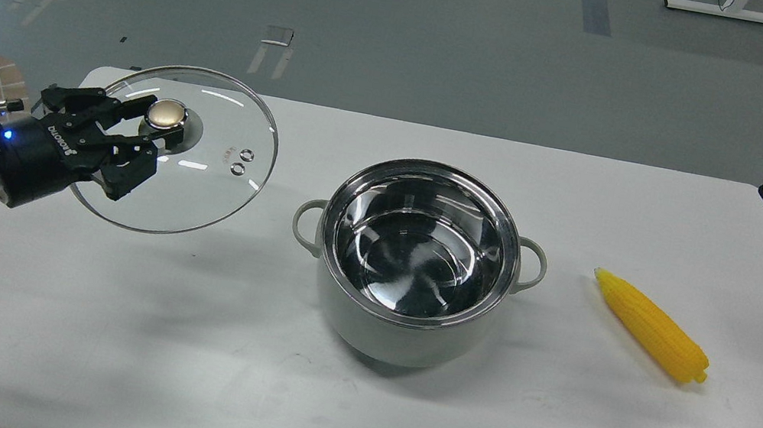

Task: Open pot and put corn in
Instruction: 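Lower the glass lid onto the table beside the pot, release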

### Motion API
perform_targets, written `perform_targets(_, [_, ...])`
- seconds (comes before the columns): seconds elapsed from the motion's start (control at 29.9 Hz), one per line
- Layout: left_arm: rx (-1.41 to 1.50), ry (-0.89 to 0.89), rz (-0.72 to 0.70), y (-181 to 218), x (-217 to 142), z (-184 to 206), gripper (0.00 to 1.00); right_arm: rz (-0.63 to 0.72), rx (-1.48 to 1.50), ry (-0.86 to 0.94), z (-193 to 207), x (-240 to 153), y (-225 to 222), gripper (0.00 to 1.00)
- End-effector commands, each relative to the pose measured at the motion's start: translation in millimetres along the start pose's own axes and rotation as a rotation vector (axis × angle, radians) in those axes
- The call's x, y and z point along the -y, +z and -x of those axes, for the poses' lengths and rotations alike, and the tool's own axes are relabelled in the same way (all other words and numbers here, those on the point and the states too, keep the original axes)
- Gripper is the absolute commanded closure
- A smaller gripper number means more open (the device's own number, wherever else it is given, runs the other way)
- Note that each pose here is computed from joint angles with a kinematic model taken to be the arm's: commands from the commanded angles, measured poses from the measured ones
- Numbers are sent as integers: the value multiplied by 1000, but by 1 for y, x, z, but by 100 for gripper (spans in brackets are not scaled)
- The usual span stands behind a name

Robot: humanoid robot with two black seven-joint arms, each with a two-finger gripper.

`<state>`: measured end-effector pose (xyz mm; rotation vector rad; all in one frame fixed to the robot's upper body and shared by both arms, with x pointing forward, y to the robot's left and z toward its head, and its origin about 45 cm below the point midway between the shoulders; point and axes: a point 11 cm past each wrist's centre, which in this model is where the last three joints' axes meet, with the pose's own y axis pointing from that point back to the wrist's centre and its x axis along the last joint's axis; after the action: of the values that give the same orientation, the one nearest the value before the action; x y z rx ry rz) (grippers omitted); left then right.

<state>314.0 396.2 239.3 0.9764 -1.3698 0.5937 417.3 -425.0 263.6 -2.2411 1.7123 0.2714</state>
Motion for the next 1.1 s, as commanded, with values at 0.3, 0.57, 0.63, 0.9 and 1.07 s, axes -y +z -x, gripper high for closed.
perform_targets(0.3, [-90,-60,-100,2,-12,85,90,5,3,2,0,-1,3,0])
perform_targets(0.57, [-69,-126,-118,0,-14,117,88,6,2,3,-1,-2,3,0])
perform_targets(0.63, [-54,-148,-124,-4,-16,124,86,7,2,4,-1,-2,3,0])
perform_targets(0.9, [-64,-150,-122,-2,-15,128,66,7,2,4,-1,-2,3,0])
perform_targets(1.07, [-69,-150,-118,1,-14,129,60,5,2,2,0,-1,3,0])
